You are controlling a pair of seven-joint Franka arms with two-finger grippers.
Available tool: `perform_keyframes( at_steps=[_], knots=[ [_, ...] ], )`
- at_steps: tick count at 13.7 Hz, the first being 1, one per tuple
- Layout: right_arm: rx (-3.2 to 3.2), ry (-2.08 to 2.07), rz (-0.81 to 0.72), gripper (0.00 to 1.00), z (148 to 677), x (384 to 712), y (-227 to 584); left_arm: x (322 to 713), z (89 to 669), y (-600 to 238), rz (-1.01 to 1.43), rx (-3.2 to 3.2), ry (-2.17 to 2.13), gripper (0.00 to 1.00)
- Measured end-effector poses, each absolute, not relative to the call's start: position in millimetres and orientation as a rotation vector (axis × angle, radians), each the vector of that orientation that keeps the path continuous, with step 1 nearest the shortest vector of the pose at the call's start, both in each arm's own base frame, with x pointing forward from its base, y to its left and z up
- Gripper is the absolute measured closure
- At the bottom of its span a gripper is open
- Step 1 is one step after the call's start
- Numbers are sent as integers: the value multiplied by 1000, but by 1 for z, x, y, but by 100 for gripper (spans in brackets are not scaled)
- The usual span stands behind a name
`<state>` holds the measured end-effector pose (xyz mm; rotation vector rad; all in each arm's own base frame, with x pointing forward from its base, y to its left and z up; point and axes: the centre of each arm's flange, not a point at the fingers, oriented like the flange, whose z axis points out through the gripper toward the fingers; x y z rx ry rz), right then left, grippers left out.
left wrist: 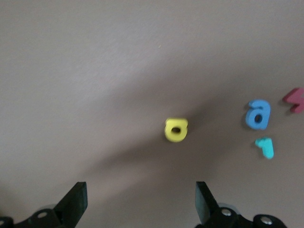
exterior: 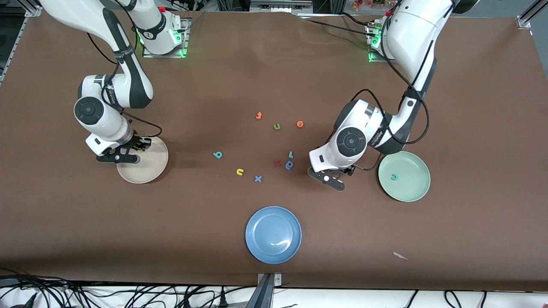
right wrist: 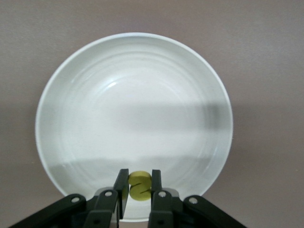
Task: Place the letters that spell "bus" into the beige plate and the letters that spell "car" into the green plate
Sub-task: 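Set yellow on white plate with the right gripper while the left gripper sets cyan, then grasp a yellow letter with the left gripper while the right gripper reaches cyan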
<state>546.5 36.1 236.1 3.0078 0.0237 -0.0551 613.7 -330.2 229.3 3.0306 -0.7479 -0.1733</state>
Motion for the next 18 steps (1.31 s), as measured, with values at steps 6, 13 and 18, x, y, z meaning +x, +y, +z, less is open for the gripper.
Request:
perform_keyframes(
  at_steps=[6, 13, 18],
  knots=[
    [3086, -117, -41, 19, 241, 551, 40, 604, 176, -351, -163, 3029, -719, 0],
    [3119, -488, -31, 0, 252, 560, 199, 606, 173, -365, -42, 2988, -806, 22],
    [3074, -629, -80, 0, 209, 559, 262, 611, 172, -360, -28, 2982, -844, 50]
  ],
)
